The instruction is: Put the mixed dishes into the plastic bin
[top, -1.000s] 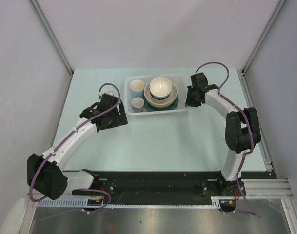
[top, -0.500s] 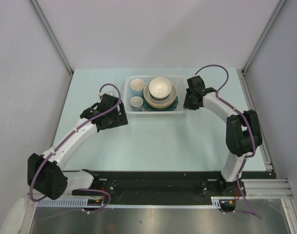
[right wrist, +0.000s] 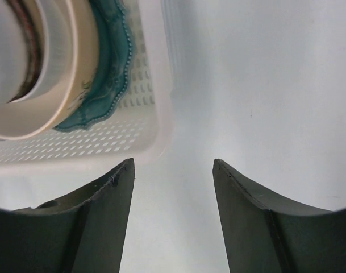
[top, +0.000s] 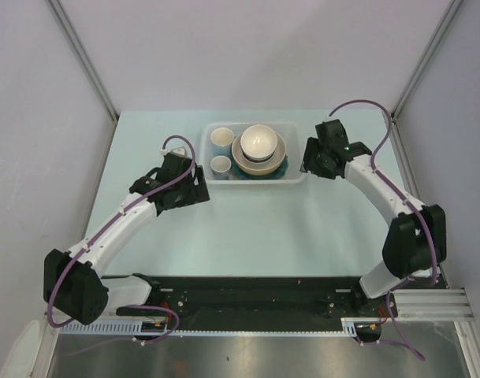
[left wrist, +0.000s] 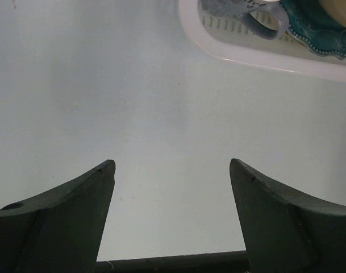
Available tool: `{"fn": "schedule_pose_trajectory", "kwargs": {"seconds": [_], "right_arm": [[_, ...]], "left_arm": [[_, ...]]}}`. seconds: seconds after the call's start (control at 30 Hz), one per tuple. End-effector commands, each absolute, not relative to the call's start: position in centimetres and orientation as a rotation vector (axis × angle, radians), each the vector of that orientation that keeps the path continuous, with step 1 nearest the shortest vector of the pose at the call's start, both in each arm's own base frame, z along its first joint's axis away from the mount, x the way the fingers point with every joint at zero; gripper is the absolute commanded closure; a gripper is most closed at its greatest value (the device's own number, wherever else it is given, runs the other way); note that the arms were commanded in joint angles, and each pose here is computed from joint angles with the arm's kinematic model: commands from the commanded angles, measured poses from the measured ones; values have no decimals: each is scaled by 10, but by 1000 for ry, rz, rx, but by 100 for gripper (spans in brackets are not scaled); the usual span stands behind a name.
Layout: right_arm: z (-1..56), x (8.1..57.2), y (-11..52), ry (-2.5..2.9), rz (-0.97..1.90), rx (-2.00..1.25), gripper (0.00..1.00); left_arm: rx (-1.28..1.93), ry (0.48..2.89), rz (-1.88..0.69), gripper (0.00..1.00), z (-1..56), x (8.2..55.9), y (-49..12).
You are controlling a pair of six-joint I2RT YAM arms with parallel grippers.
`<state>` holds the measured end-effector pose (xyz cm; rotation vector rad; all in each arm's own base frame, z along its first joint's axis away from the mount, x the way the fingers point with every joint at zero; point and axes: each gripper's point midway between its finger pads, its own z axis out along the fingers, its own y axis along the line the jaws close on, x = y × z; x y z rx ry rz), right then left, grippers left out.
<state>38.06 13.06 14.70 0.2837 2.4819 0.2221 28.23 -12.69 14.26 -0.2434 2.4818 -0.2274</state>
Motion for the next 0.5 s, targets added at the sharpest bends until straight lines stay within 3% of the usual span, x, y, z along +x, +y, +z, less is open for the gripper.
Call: {"fn": "schedule_pose_trajectory", "kwargs": {"seconds": [0.0,0.2,0.33,0.47], "right_arm": [[187,364,114,2390,225,280,38],[211,344,114,2228,417,284,38],[213,320,123,2136,496,341,37],[201,295,139,2140,556,364,38]], "left_arm": [[-227,2426,-343,14,153,284,-140],[-266,2437,-573,14,136,264,-166],[-297,2426,-647,0,123,246,-172],[-241,2340,-686,0,138,249,-182]]}}
